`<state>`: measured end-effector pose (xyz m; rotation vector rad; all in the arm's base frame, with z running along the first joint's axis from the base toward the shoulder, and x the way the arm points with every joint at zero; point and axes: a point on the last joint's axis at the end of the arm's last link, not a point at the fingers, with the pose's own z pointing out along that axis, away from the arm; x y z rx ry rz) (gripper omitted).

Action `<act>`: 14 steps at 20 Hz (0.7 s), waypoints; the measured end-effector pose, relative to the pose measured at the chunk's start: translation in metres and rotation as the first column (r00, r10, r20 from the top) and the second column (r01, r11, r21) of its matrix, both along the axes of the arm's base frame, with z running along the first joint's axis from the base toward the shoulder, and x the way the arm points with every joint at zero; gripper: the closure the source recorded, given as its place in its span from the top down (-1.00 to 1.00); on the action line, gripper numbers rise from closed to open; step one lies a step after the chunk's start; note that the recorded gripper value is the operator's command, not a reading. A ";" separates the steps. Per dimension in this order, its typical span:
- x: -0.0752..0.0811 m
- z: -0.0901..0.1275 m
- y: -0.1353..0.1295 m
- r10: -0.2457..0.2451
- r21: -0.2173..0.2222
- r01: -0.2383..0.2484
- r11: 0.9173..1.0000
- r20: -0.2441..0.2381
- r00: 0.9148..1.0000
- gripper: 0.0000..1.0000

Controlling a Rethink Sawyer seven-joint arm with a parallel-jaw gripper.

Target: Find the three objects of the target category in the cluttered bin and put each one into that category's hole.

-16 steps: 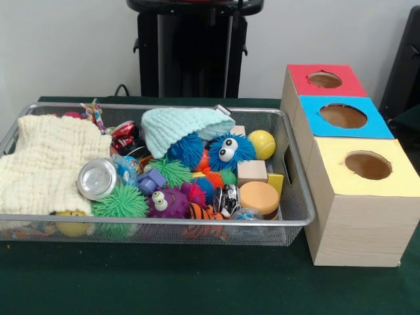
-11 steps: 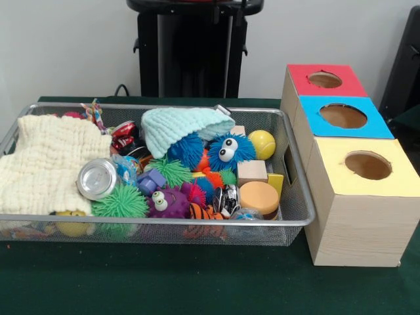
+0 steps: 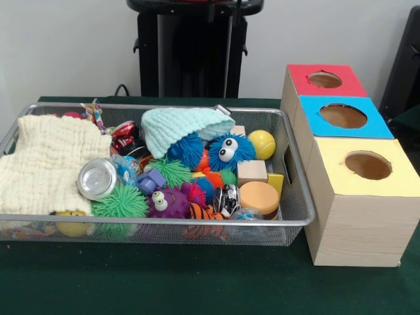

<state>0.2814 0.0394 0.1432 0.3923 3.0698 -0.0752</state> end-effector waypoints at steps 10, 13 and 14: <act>0.006 -0.001 -0.073 -0.226 0.037 0.228 0.973 -0.059 0.972 1.00; 0.008 -0.001 -0.084 -0.250 0.037 0.252 0.967 -0.053 0.967 1.00; 0.008 -0.001 -0.086 -0.253 0.036 0.255 0.966 -0.050 0.966 1.00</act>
